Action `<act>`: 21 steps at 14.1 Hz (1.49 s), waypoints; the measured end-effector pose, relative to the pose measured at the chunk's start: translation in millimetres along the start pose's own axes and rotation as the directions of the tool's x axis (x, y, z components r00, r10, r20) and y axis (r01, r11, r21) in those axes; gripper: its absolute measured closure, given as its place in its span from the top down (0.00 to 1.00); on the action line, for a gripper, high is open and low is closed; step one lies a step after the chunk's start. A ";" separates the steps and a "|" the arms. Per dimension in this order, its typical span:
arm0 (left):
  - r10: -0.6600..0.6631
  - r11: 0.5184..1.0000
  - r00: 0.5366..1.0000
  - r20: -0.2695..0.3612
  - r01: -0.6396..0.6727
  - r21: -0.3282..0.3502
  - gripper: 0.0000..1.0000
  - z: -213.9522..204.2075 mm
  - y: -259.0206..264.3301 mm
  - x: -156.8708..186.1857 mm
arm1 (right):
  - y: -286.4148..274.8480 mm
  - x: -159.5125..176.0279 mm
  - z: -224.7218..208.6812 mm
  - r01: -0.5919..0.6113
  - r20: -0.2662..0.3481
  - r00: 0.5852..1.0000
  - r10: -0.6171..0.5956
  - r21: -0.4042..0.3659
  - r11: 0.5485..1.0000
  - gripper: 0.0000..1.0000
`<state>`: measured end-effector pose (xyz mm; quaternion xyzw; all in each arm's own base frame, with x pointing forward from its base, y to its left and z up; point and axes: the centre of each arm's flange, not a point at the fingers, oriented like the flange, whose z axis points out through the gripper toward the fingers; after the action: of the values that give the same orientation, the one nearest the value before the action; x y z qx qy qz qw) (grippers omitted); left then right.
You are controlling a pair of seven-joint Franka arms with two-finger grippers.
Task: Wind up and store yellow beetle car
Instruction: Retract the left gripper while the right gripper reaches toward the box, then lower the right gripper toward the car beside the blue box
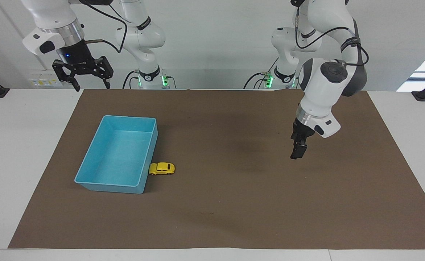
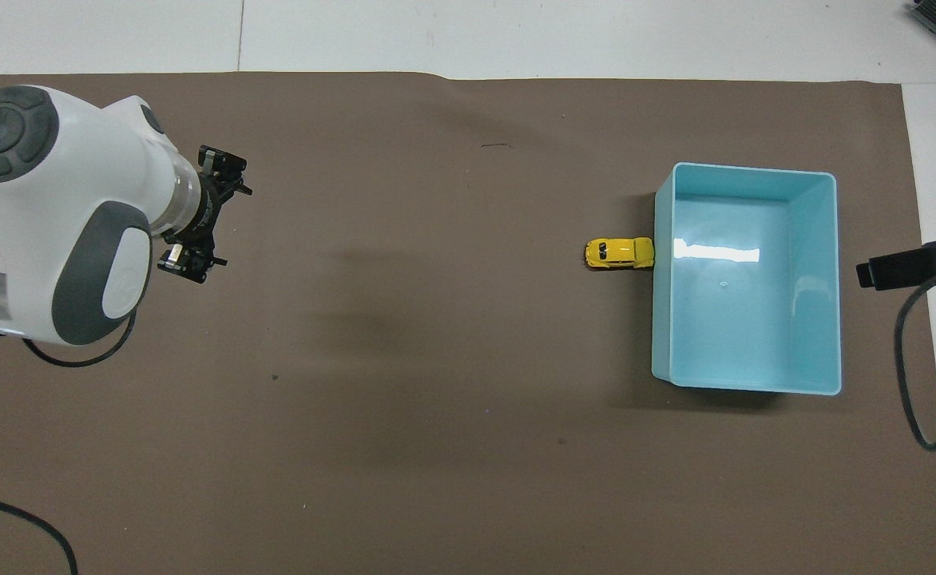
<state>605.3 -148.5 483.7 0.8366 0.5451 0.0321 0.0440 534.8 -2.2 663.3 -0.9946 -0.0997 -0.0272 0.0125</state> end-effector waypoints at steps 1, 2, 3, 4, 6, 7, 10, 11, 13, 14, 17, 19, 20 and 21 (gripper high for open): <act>0.034 0.999 0.999 0.000 -0.034 0.005 1.00 -4.6 -3.9 6.6 | -5.6 1.1 0.1 0.047 0.000 0.999 -0.047 0.001 0.999 1.00; 0.069 0.998 0.998 -0.001 -0.069 0.005 1.00 -6.8 -6.3 11.6 | -9.4 1.8 0.2 0.089 0.000 0.996 -0.089 0.001 0.996 1.00; 0.109 0.994 0.994 -0.002 -0.109 0.004 1.00 -8.3 -7.9 16.0 | -12.9 2.4 0.3 0.142 0.000 0.990 -0.142 0.001 0.990 1.00; 0.160 0.987 0.987 -0.004 -0.160 0.003 1.00 -10.2 -9.8 21.9 | -17.8 3.3 0.4 0.209 0.000 0.978 -0.209 0.001 0.978 1.00; 0.277 0.961 0.961 -0.003 -0.277 0.009 1.00 -15.0 -15.0 33.5 | -27.6 4.8 0.8 0.322 0.001 0.947 -0.322 0.001 0.947 1.00; 0.339 0.941 0.941 0.000 -0.338 0.014 1.00 -18.0 -17.7 36.9 | -30.4 5.3 1.0 0.369 0.001 0.929 -0.369 0.002 0.929 1.00; 0.512 0.858 0.858 0.019 -0.513 0.032 1.00 -26.7 -27.5 47.2 | -32.2 5.8 1.9 0.504 0.001 0.864 -0.504 0.002 0.864 1.00; 0.563 0.825 0.826 0.036 -0.564 0.044 1.00 -28.3 -32.2 50.7 | -32.2 6.4 2.9 0.546 0.001 0.838 -0.546 0.001 0.838 1.00; 0.663 0.745 0.746 0.060 -0.666 0.051 1.00 -33.7 -39.5 56.4 | -31.9 9.0 8.5 0.622 0.005 0.783 -0.622 0.006 0.783 1.00; 0.718 0.691 0.693 0.067 -0.721 0.049 1.00 -37.1 -42.5 59.0 | -31.9 12.3 13.1 0.658 0.004 0.753 -0.659 0.006 0.753 1.00; 0.867 0.482 0.482 0.127 -0.876 0.040 1.00 -46.5 -57.9 69.4 | -44.9 32.8 41.1 0.770 0.009 0.638 -0.770 0.017 0.638 1.00; 0.899 0.419 0.419 0.129 -0.907 0.031 1.00 -58.2 -64.0 71.7 | -53.8 45.8 65.1 0.809 0.023 0.585 -0.811 0.043 0.586 1.00; 0.907 0.402 0.402 0.125 -0.915 0.028 1.00 -65.8 -66.3 70.3 | -56.7 52.2 75.8 0.827 0.025 0.559 -0.829 0.051 0.560 1.00; 0.913 0.389 0.389 0.119 -0.921 0.026 1.00 -75.0 -68.7 68.2 | -58.8 58.4 85.2 0.847 0.025 0.528 -0.849 0.055 0.529 1.00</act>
<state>562.7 -55.6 551.1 0.9999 -0.0077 -0.0087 0.0057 584.7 69.5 582.7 -0.8213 -0.5704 -0.0040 0.0130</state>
